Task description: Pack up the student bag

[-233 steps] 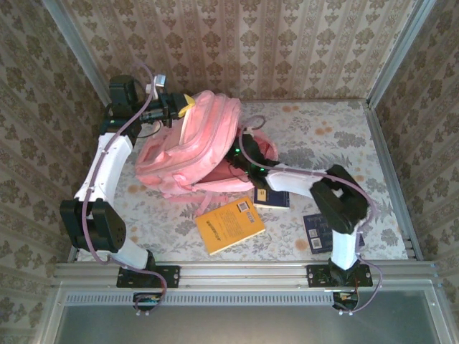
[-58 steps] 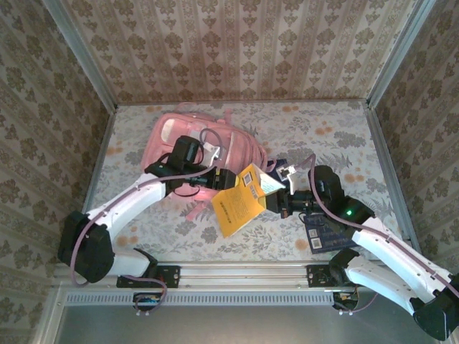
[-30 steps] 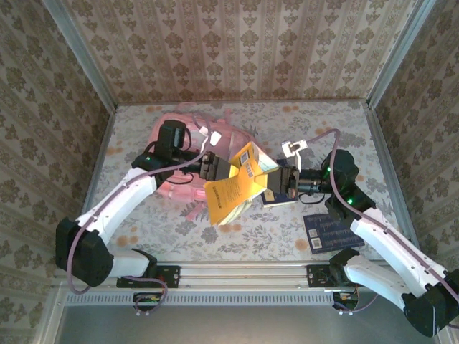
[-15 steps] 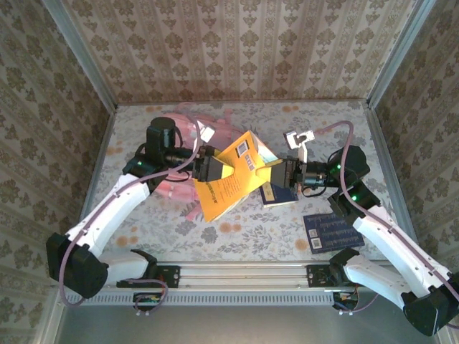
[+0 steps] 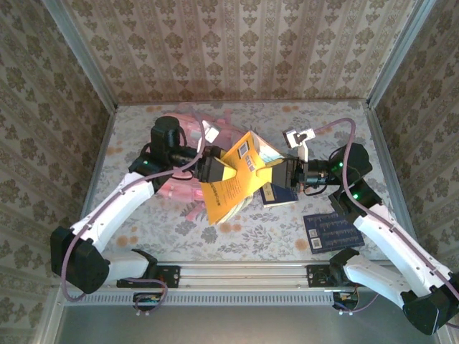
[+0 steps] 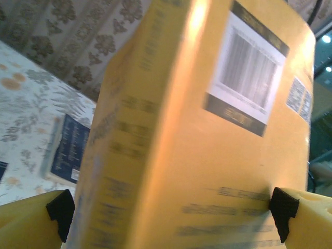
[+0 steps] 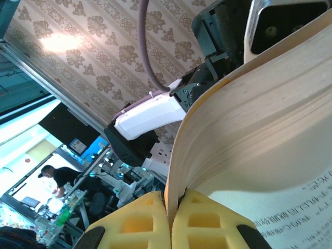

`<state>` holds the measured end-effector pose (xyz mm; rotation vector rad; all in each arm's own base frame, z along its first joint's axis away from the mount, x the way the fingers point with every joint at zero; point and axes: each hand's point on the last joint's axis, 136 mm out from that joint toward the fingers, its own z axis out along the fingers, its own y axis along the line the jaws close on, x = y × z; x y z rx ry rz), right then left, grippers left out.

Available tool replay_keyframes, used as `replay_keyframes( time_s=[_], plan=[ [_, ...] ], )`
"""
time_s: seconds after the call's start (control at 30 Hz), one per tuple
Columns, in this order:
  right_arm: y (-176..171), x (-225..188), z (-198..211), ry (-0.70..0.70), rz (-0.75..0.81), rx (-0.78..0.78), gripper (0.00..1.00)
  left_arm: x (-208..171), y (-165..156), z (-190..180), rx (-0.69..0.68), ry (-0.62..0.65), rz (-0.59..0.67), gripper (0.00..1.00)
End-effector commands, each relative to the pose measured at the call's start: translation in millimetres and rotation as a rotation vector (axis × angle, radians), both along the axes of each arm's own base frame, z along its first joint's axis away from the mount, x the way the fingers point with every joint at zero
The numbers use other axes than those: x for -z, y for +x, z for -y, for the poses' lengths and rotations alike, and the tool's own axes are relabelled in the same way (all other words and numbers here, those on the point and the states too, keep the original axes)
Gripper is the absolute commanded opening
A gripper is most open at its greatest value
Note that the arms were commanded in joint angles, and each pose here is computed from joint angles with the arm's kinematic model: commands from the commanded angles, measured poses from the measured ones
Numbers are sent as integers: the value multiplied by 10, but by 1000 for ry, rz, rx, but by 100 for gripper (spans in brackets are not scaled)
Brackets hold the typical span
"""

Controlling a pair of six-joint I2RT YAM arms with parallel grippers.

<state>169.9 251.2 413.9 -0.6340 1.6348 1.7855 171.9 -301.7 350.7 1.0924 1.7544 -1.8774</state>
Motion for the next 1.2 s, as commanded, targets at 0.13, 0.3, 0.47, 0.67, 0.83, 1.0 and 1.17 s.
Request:
replay_keyframes(
  time_s=[0.13, 0.3, 0.47, 0.67, 0.83, 1.0, 1.17],
  plan=[
    [268, -4, 141, -106, 156, 221, 0, -86, -30, -68, -3, -17, 31, 91],
    [522, 164, 266, -150, 112, 336, 0, -70, 37, -108, -31, -13, 23, 49],
    [716, 314, 368, -202, 72, 417, 0, -45, 129, -124, -66, -5, 17, 27],
    [916, 523, 501, -303, 30, 533, 0, -42, 249, -152, -114, 3, 15, 10],
    [1006, 643, 546, -336, -18, 577, 0, -49, 313, -140, -142, 14, 19, 0],
    [1051, 659, 559, -319, -53, 600, 0, -63, 356, -131, -165, 19, 17, 0],
    [1172, 777, 766, -360, -94, 748, 63, -139, 379, -150, -208, 12, 39, 0]
  ],
)
